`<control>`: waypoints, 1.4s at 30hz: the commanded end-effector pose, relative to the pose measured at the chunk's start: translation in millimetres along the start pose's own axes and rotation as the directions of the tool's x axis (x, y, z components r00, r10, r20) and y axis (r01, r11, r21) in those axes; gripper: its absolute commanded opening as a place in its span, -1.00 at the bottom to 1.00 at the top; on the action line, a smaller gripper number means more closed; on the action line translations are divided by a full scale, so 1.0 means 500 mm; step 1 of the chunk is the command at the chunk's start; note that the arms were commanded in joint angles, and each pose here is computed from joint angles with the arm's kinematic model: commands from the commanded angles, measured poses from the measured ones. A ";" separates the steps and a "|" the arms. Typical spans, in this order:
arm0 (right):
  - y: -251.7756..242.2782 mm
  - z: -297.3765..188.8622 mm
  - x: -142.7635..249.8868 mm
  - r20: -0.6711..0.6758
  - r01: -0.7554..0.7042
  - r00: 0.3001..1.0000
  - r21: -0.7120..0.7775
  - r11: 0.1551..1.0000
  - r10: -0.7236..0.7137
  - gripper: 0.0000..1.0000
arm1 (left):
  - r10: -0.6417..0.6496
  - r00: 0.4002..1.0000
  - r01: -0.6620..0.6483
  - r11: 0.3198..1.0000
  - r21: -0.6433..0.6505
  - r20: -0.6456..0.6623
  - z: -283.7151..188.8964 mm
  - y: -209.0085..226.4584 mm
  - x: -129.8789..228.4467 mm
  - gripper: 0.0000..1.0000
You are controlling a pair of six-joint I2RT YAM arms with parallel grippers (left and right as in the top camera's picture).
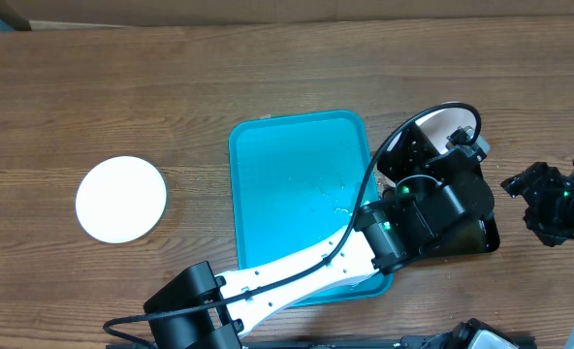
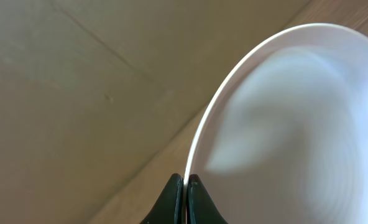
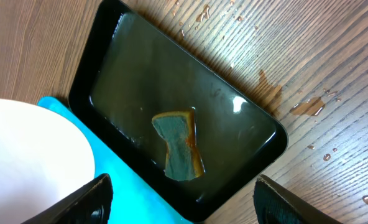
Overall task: Clean dirty plates on tray and stack at the side
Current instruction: 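Carry the white plate with the left gripper onto the plate stack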
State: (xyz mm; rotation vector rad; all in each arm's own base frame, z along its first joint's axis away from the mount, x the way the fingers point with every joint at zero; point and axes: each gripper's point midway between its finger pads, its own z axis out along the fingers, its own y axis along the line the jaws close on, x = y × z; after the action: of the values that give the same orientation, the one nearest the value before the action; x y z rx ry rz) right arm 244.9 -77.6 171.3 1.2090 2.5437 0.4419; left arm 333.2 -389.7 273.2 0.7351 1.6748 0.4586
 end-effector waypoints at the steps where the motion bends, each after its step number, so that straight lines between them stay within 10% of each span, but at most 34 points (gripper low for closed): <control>1: 0.006 -0.011 -0.007 0.021 0.009 1.000 -0.009 1.000 -0.009 0.48 | -0.150 0.989 0.150 0.989 -0.011 0.004 -0.002 0.014 -0.011 -0.92; 11: 0.005 -0.011 -0.006 0.018 0.008 1.000 -0.008 1.000 -0.008 0.48 | -0.455 0.878 0.462 0.887 0.010 -0.148 -0.042 0.181 0.062 -0.91; 19: 0.005 -0.011 -0.006 0.019 0.009 1.000 -0.008 1.000 -0.008 0.48 | -0.750 0.467 0.748 0.618 -0.242 -0.469 -0.077 0.442 0.345 -0.92; 31: 0.006 -0.011 -0.007 0.021 0.009 1.000 -0.009 1.000 -0.009 0.48 | -0.914 -0.142 0.567 0.239 -0.788 -0.380 -0.168 0.651 0.798 -0.92; 42: 0.008 -0.011 -0.011 0.029 0.012 1.000 -0.012 1.000 -0.012 0.48 | -0.868 -0.429 0.413 0.060 -0.909 -0.252 -0.218 0.572 1.082 -0.91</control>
State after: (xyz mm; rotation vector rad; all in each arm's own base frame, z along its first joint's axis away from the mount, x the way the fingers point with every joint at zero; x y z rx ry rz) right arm 245.3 -77.9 171.5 1.2078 2.5422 0.4413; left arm 232.4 205.3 121.1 -1.6146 2.3985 0.1891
